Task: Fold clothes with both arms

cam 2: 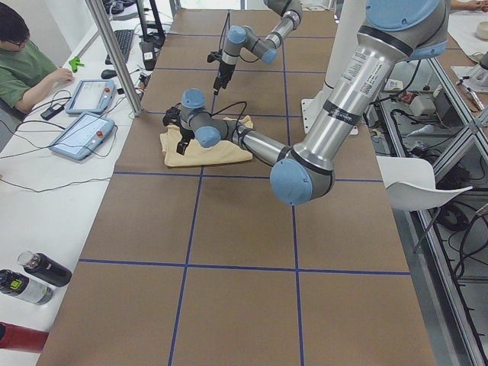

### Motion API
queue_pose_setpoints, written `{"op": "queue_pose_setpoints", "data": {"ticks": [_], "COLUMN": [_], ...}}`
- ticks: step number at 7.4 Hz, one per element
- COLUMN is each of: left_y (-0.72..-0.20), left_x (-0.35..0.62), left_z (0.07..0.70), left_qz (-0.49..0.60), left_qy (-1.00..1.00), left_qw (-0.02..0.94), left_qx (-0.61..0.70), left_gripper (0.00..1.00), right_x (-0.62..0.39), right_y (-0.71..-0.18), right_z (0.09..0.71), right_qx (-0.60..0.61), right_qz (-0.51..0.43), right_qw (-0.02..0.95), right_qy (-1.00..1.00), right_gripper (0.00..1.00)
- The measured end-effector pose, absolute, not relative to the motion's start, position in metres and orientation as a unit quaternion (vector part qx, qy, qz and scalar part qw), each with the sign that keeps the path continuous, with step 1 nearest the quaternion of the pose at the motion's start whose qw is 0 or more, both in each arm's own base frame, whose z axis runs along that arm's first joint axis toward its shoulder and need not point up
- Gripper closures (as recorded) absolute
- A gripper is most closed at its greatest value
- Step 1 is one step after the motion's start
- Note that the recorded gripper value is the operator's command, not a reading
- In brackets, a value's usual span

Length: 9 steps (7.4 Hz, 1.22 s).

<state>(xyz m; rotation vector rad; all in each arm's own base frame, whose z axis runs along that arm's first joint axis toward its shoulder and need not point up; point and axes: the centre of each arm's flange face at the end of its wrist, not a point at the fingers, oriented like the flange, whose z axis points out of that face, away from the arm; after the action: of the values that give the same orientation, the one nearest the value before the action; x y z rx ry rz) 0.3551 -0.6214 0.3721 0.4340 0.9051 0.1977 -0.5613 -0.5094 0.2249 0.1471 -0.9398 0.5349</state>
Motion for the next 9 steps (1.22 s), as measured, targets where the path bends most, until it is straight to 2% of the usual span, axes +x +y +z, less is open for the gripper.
{"op": "queue_pose_setpoints", "data": {"ticks": [1, 2, 9], "left_y": [-0.618, -0.616, -0.614], "left_x": [0.354, 0.355, 0.358], "left_z": [0.373, 0.373, 0.373], "left_qz": [0.09, 0.081, 0.072], "left_qy": [0.436, 0.44, 0.444], "left_qw": [0.872, 0.872, 0.872], "left_qx": [0.204, 0.199, 0.193], "left_gripper": [0.0, 0.0, 0.0], "right_x": [-0.59, -0.613, -0.657], "right_y": [-0.506, -0.503, -0.473], "right_z": [0.207, 0.196, 0.199], "right_qx": [0.077, 0.078, 0.07], "right_qz": [0.256, 0.253, 0.231], "right_qw": [0.855, 0.858, 0.871], "right_qy": [-0.444, -0.44, -0.428], "right_gripper": [0.59, 0.63, 0.61]}}
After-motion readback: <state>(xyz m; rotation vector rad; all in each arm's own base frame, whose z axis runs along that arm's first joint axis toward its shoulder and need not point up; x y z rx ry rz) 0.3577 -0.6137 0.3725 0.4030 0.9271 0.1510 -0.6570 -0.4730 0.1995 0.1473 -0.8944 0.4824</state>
